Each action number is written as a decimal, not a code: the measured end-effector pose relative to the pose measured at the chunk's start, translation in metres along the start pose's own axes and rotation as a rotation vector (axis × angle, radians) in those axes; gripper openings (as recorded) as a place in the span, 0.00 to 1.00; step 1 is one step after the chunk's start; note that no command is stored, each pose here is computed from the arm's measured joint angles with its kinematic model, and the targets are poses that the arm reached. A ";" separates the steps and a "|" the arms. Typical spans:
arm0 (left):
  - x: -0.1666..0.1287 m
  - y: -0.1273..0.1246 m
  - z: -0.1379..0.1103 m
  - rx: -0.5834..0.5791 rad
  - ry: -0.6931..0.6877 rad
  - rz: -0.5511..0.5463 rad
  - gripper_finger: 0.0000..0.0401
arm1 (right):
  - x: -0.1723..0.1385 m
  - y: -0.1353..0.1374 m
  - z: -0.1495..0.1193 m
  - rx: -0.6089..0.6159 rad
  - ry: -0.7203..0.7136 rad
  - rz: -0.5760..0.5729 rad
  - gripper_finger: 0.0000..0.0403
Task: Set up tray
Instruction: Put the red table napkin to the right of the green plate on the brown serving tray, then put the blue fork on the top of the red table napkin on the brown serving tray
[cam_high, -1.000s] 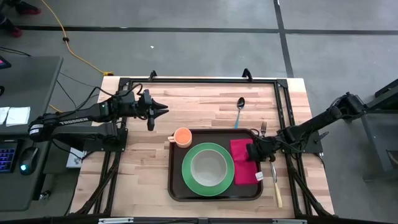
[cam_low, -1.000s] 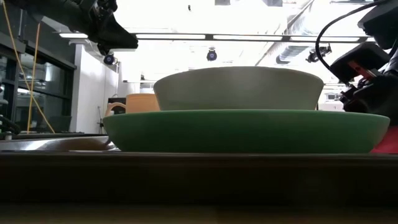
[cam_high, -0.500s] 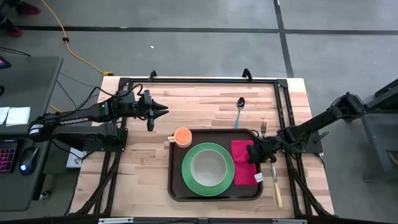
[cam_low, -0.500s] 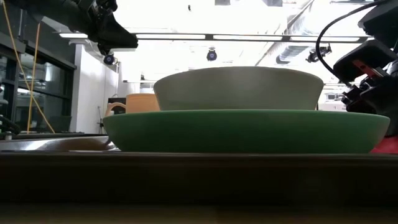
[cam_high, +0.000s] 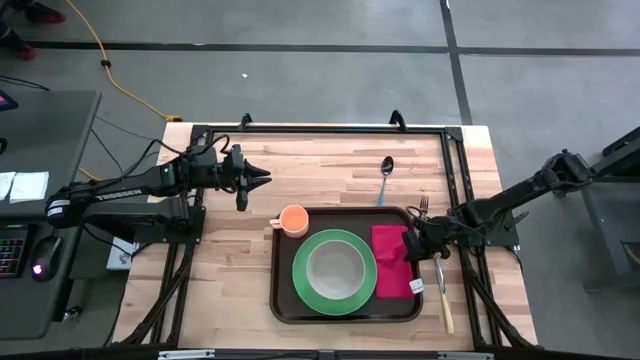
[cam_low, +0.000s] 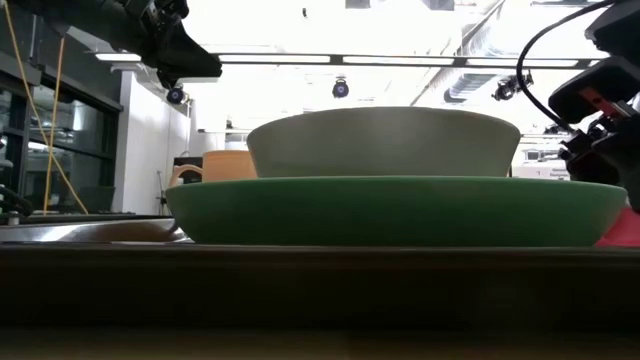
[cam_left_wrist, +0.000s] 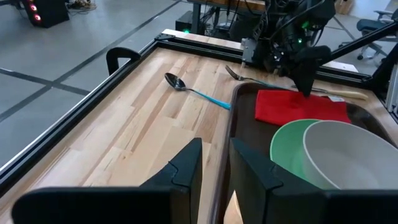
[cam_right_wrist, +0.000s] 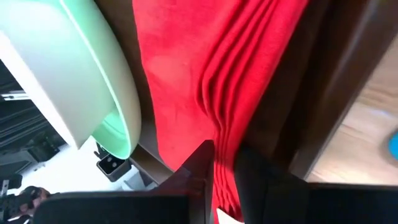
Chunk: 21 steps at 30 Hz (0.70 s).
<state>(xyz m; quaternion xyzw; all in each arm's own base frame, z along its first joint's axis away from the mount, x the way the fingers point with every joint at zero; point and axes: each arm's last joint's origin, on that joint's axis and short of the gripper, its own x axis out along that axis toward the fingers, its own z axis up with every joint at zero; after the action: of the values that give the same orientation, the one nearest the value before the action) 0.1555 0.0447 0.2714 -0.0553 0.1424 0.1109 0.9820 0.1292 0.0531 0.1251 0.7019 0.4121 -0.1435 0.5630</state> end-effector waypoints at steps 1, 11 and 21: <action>0.000 0.000 0.000 0.000 0.000 0.000 0.28 | -0.002 0.000 0.000 -0.001 -0.007 0.006 0.10; 0.000 0.000 0.000 0.000 0.000 -0.002 0.28 | -0.017 -0.003 -0.001 0.003 -0.015 0.040 0.09; 0.000 0.000 0.000 0.000 0.000 -0.002 0.28 | -0.028 0.000 -0.001 -0.024 -0.103 0.153 0.06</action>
<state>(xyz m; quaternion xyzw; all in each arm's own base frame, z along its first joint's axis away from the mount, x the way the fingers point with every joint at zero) 0.1555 0.0447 0.2714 -0.0556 0.1425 0.1097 0.9821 0.1120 0.0424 0.1441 0.7162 0.3293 -0.1310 0.6012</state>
